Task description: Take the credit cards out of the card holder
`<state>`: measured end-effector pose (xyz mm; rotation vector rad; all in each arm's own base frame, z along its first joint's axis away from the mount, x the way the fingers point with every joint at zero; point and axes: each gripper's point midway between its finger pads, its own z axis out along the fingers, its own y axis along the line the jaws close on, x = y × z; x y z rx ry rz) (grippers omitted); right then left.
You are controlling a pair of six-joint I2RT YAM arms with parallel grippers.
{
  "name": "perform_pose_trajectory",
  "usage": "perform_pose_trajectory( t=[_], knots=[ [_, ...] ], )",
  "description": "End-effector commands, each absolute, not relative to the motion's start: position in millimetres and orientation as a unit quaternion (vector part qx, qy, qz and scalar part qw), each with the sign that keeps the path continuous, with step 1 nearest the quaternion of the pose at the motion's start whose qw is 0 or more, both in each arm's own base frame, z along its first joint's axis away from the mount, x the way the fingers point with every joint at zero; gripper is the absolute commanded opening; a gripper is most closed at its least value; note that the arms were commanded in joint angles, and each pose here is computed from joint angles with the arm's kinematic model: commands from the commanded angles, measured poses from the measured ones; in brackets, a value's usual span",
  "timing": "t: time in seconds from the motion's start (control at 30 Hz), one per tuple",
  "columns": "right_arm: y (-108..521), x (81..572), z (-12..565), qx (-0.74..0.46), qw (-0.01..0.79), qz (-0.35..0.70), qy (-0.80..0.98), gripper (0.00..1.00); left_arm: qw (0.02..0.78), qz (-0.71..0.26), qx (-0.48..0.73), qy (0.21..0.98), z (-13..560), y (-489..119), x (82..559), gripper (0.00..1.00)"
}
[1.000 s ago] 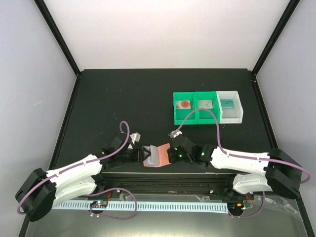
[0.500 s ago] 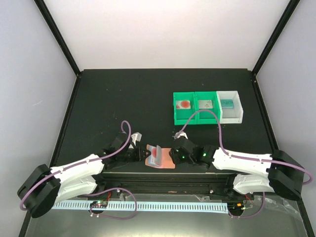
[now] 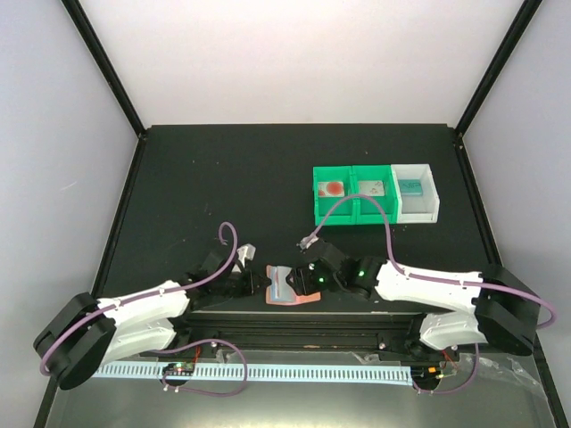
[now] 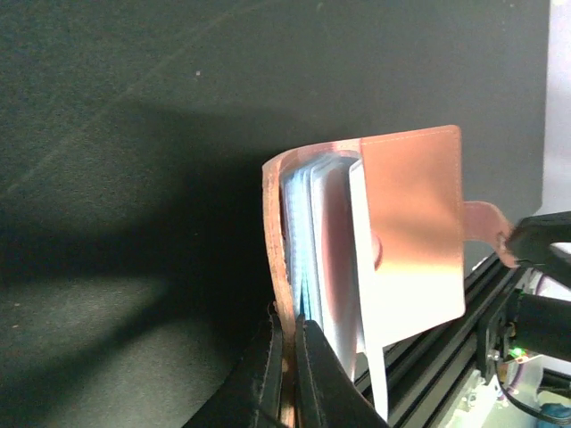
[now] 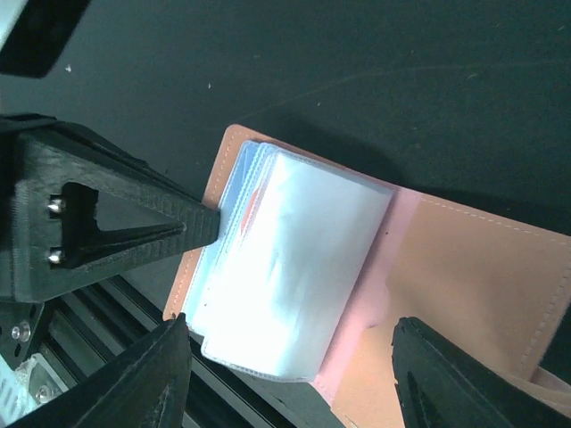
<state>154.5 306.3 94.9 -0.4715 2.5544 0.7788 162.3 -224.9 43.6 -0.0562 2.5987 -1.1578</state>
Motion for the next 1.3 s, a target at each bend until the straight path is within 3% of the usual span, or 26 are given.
perform_pose_trajectory(
  t=[0.0, 0.3, 0.5, 0.9, 1.1, 1.27],
  knots=[
    [322.6, 156.4, 98.3, -0.173, 0.209, 0.305, 0.913, 0.63, 0.158, -0.440, -0.018, 0.884, 61.3, -233.7, 165.6, 0.02],
    [339.6, 149.5, 76.0, -0.189, 0.169, 0.312, 0.915, 0.75, 0.171, -0.456, -0.025, 0.873, 71.9, -231.4, 165.0, 0.02],
    [329.5, 160.8, 66.7, -0.182, 0.188, 0.269, 0.927, 0.74, 0.169, -0.452, -0.024, 0.876, 69.5, -230.3, 164.0, 0.02],
    [262.9, 175.4, 43.7, -0.153, 0.233, 0.133, 0.951, 0.53, 0.161, -0.438, -0.012, 0.884, 63.4, -230.3, 162.4, 0.02],
    [251.1, 167.0, 32.6, -0.156, 0.215, 0.128, 0.956, 0.40, 0.157, -0.432, -0.005, 0.888, 60.6, -231.2, 162.5, 0.02],
    [264.6, 169.0, 62.0, -0.165, 0.221, 0.154, 0.949, 0.31, 0.151, -0.435, 0.004, 0.887, 63.9, -235.2, 162.1, 0.02]
  ],
)
